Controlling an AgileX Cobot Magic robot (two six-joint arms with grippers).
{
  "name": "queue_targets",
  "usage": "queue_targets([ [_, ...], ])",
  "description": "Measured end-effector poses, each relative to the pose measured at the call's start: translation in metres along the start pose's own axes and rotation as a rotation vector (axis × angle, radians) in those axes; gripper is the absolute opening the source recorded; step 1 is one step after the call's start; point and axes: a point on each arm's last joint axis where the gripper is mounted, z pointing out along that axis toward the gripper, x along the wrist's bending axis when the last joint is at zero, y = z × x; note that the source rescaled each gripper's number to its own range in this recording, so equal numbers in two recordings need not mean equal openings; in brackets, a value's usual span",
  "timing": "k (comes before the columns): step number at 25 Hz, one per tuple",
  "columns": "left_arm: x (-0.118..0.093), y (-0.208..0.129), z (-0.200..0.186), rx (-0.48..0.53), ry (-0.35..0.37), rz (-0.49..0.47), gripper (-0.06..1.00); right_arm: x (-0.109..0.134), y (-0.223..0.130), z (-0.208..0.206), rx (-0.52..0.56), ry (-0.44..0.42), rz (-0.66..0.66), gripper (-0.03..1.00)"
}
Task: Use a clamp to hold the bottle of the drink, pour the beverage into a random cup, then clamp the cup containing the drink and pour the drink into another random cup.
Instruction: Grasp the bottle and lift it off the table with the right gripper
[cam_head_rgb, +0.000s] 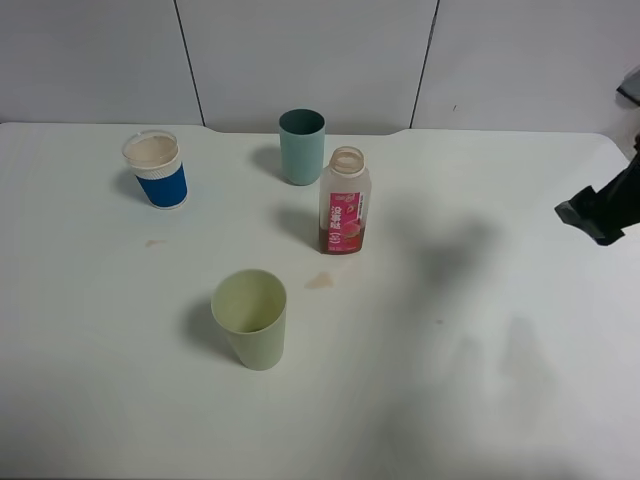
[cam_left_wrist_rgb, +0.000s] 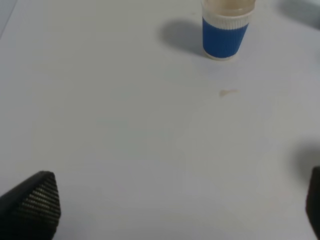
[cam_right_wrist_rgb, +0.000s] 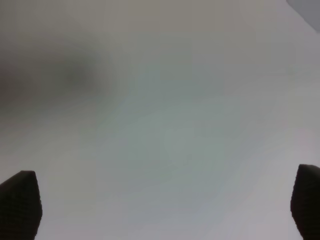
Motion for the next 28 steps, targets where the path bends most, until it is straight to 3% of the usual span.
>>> queue_targets([
  [11,0.0,0.0,0.0,0.0,0.0,0.0,1.0,-0.001,0.009,0.039,-0.086,-0.029,-0.103,1.0],
  [28,0.0,0.0,0.0,0.0,0.0,0.0,1.0,0.047,0.022,0.096,-0.17,0.097,-0.262,1.0],
])
